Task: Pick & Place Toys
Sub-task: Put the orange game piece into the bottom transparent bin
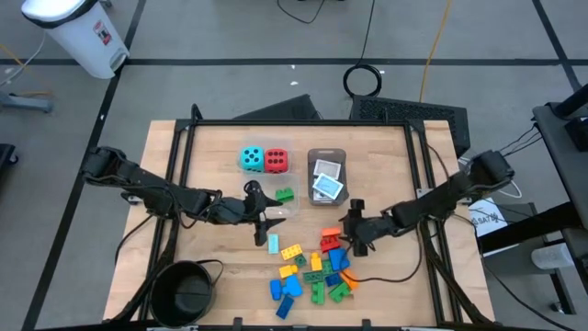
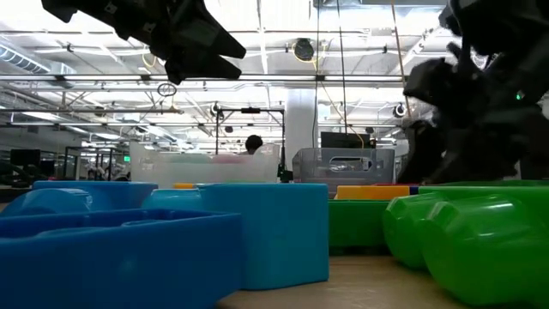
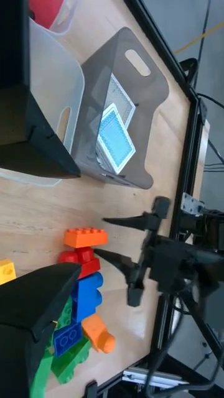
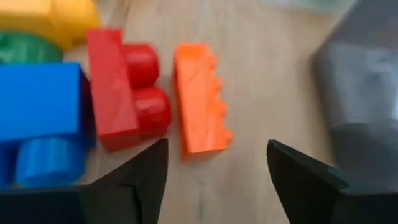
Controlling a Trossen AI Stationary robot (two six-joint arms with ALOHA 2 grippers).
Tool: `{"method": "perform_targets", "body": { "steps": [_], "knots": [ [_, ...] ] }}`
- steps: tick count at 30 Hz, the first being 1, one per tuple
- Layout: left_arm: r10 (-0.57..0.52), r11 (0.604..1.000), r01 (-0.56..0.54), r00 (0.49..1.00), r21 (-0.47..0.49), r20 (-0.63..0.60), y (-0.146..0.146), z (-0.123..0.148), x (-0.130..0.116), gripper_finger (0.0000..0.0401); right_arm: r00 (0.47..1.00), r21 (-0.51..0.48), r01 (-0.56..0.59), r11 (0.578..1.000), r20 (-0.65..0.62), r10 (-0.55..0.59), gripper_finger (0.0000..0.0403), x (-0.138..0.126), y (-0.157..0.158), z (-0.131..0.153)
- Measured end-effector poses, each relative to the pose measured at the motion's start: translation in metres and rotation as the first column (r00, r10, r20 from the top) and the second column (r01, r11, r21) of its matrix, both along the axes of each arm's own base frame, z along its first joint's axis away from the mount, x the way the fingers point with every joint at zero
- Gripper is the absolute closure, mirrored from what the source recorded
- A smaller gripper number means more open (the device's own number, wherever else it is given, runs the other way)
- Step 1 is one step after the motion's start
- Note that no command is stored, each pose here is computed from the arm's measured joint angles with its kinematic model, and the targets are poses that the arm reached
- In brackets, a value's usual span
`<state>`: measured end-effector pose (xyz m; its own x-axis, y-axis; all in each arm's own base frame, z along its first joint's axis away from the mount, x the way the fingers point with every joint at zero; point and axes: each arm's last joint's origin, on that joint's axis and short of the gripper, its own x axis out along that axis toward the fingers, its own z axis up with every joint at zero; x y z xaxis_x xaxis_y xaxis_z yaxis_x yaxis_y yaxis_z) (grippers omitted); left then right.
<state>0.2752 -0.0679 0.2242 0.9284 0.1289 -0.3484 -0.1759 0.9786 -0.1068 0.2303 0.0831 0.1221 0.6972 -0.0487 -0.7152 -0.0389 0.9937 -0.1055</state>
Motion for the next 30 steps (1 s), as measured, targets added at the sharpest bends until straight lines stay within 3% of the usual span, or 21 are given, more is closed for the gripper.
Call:
{"method": "perform_targets", "body": {
  "steps": [9, 18, 26, 30],
  "knots": [
    [0.000, 1.000, 0.000, 1.000, -0.008, 0.023, 0.000, 0.002, 0.001, 0.0164, 0.999, -0.014, -0.034, 0.999, 0.039, 0.035, 0.0238, 0.011, -0.004, -0.007],
    [0.000, 1.000, 0.000, 1.000, -0.010, 0.028, 0.000, 0.003, 0.001, 0.0164, 0.998, -0.017, -0.044, 0.999, 0.053, 0.044, 0.0336, 0.010, -0.005, -0.002],
    [0.025, 0.999, -0.021, 0.992, -0.027, 0.127, 0.004, 0.012, 0.005, 0.0164, 0.955, -0.020, -0.079, 0.997, 0.285, 0.081, 0.0336, 0.003, -0.008, 0.055],
    [0.065, 0.990, -0.041, 0.980, -0.135, 0.185, 0.008, 0.013, 0.011, 0.0164, 0.903, 0.015, -0.071, 0.997, 0.426, 0.057, 0.0336, 0.003, -0.011, 0.085]
  ]
}}
